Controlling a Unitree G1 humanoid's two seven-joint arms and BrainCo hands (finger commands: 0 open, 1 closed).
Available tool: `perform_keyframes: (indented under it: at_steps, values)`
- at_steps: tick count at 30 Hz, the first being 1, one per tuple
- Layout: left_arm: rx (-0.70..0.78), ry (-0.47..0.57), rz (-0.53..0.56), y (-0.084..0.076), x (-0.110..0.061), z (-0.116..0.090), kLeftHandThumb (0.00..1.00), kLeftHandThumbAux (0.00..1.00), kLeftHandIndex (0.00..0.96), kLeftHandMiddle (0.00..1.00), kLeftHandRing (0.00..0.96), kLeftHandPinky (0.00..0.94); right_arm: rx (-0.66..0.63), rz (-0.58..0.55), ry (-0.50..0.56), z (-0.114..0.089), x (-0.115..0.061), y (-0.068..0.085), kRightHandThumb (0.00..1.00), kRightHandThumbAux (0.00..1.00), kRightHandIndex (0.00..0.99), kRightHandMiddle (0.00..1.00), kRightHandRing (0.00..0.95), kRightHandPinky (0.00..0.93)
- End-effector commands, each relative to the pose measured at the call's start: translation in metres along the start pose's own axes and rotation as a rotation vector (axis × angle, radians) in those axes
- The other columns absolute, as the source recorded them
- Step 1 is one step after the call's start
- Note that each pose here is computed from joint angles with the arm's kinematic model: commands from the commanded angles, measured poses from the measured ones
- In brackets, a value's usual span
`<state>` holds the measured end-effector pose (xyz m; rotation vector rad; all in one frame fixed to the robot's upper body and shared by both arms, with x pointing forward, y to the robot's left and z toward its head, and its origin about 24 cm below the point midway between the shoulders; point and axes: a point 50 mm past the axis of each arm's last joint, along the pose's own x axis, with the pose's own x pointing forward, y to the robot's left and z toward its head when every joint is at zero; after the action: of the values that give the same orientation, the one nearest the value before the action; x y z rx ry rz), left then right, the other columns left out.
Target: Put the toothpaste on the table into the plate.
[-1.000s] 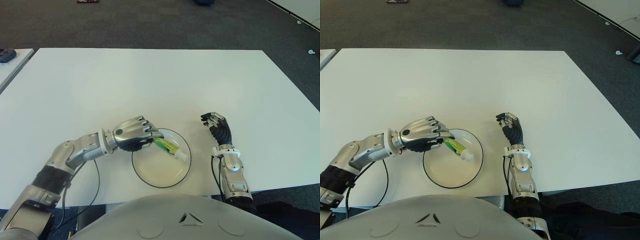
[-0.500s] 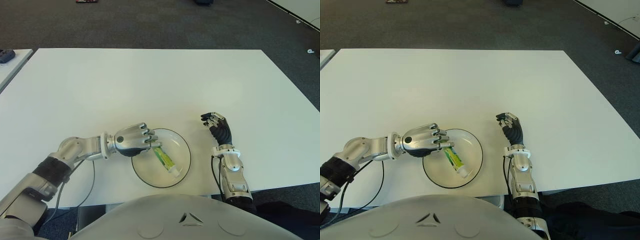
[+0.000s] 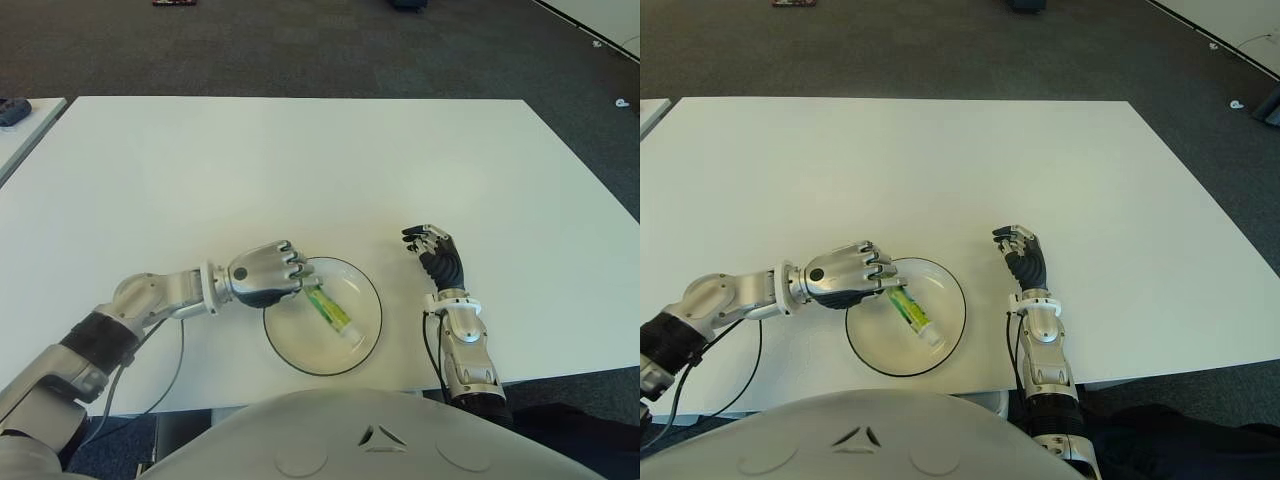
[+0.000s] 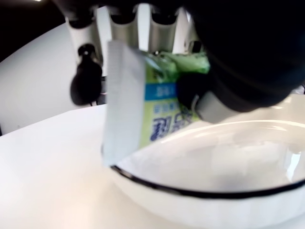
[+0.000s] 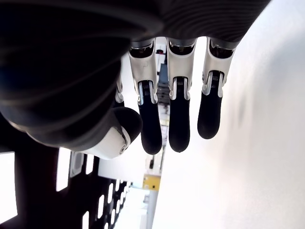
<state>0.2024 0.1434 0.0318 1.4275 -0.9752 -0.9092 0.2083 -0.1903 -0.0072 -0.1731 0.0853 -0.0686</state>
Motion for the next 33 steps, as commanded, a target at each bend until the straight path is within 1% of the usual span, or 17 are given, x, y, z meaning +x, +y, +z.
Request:
perform_keyframes:
  at_steps: [1,2,4,7,11,14,19,24,31,33]
  values:
    - [0.049,0.065,-0.034,0.002,-0.003,-0.003,0.173,0.612,0.031,0.048,0.046,0.048,0.004,0.001,0.003,-0.001,0.001,0.001,0.69,0.733,0.42,0.414,0.384,0.39]
    - [0.058,0.08,-0.03,0.003,-0.003,-0.004,0.165,0.605,0.025,0.038,0.037,0.038,0.005,0.001,0.003,-0.001,0.001,0.001,0.69,0.733,0.42,0.414,0.384,0.389]
    - [0.071,0.117,-0.018,0.003,-0.004,-0.005,0.176,0.527,0.01,0.015,0.015,0.015,0.008,-0.001,0.003,-0.001,0.001,0.001,0.691,0.733,0.421,0.417,0.384,0.387]
    - [0.072,0.164,0.019,0.003,-0.004,-0.005,0.193,0.453,0.003,0.005,0.004,0.005,0.01,-0.002,0.006,-0.001,0.001,0.001,0.692,0.733,0.422,0.418,0.382,0.382]
    - [0.063,0.203,0.071,0.004,-0.004,-0.006,0.212,0.394,0.0,0.001,0.001,0.001,0.014,-0.001,0.009,-0.002,0.001,0.001,0.692,0.733,0.423,0.421,0.381,0.379]
    - [0.054,0.225,0.105,0.005,-0.004,-0.006,0.233,0.33,0.0,0.0,0.0,0.0,0.017,0.001,0.011,-0.002,0.001,0.001,0.691,0.733,0.423,0.425,0.381,0.374]
    - [0.052,0.233,0.112,0.005,-0.004,-0.006,0.25,0.281,0.0,0.0,0.0,0.0,0.019,0.003,0.011,-0.002,0.001,0.001,0.691,0.734,0.423,0.422,0.374,0.358]
    - [0.048,0.238,0.117,0.006,-0.004,-0.007,0.259,0.251,0.0,0.0,0.0,0.0,0.016,0.005,0.011,-0.002,0.001,0.001,0.691,0.734,0.423,0.418,0.374,0.375]
    - [0.036,0.249,0.135,0.012,-0.003,-0.011,0.267,0.222,0.0,0.0,0.0,0.0,0.013,0.008,0.014,-0.002,0.001,0.001,0.691,0.733,0.424,0.417,0.375,0.372]
    - [0.012,0.273,0.155,0.015,-0.002,-0.015,0.278,0.212,0.0,0.0,0.0,0.0,0.016,0.007,0.013,-0.001,0.0,0.001,0.691,0.733,0.423,0.418,0.375,0.371]
